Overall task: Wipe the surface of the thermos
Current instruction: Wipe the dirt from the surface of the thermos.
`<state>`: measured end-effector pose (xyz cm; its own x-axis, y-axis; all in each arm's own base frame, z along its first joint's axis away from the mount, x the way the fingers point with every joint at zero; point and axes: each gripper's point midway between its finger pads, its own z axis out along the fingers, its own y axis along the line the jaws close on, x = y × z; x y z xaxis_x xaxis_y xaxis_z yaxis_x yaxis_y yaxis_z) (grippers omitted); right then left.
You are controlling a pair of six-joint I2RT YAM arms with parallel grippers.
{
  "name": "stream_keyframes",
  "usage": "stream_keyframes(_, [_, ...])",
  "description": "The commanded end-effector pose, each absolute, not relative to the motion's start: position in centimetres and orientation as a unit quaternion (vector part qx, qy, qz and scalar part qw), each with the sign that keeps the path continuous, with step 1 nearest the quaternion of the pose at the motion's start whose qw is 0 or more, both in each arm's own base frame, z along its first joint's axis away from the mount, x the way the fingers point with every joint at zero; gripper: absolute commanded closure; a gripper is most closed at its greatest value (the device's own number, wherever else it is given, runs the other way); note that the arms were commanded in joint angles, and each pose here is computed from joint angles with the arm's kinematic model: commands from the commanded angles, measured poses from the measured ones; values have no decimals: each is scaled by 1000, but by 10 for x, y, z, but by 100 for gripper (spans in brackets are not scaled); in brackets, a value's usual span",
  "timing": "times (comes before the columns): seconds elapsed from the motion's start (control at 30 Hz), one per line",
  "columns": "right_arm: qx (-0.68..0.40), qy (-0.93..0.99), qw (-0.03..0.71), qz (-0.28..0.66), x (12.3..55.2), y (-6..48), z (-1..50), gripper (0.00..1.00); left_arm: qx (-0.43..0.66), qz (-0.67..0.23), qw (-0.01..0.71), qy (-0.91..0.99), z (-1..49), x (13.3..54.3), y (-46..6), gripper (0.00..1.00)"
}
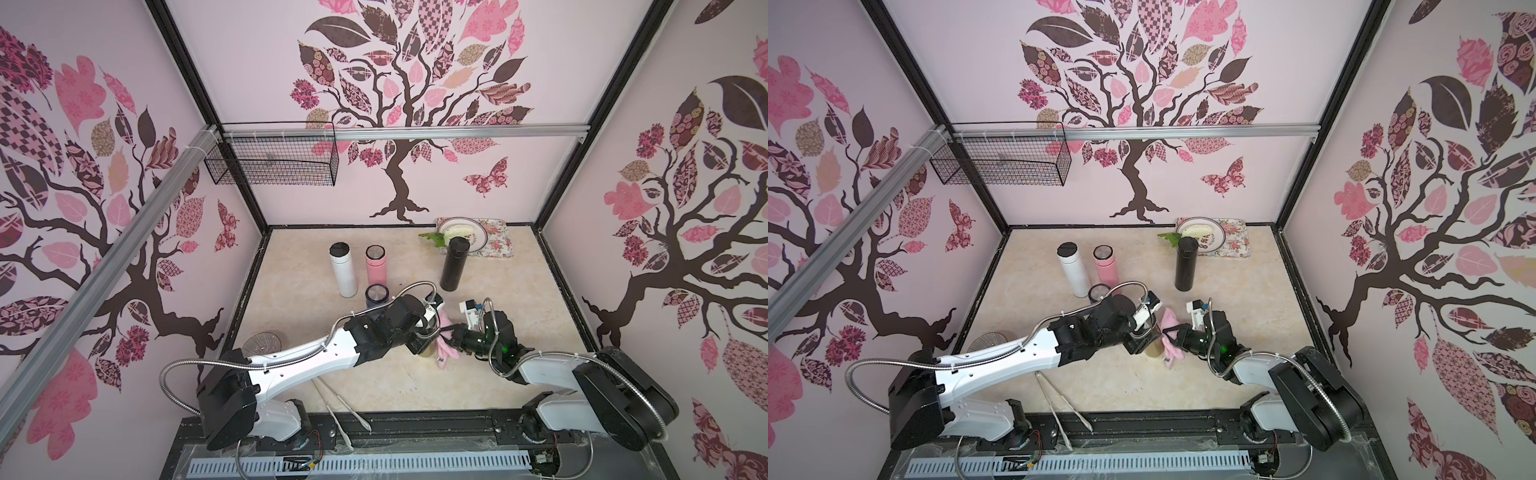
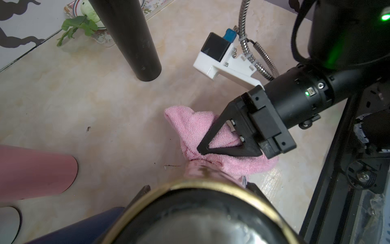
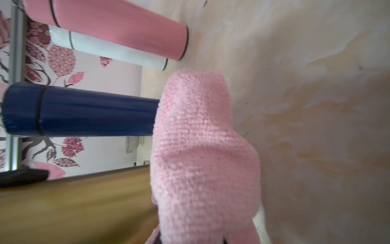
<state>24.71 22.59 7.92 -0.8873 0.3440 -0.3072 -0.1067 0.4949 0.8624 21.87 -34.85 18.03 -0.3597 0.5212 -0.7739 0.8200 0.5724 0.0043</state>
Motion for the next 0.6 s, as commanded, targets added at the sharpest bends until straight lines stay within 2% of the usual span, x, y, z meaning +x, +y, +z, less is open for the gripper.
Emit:
stream_keyframes(0.0, [12, 828, 241, 507, 257, 243, 107, 100, 435, -272, 409, 755, 203, 207, -374, 100])
stream_keyframes(0.1, [-45, 771, 253, 583, 263, 265, 169, 100, 442, -273, 400, 755, 200, 203, -374, 100])
stream_keyframes(0.23, [-107, 714, 219, 656, 258, 287, 221, 100, 448, -274, 399, 751, 198, 200, -375, 100])
stream_keyframes(0.37, [-129, 705, 133, 684, 239, 294, 206, 100, 462, -253, 409, 745, 196, 201, -373, 100])
stream_keyframes(0.57, [-103, 765, 88, 629, 214, 278, 138, 100, 467, -237, 421, 741, 201, 204, -369, 100])
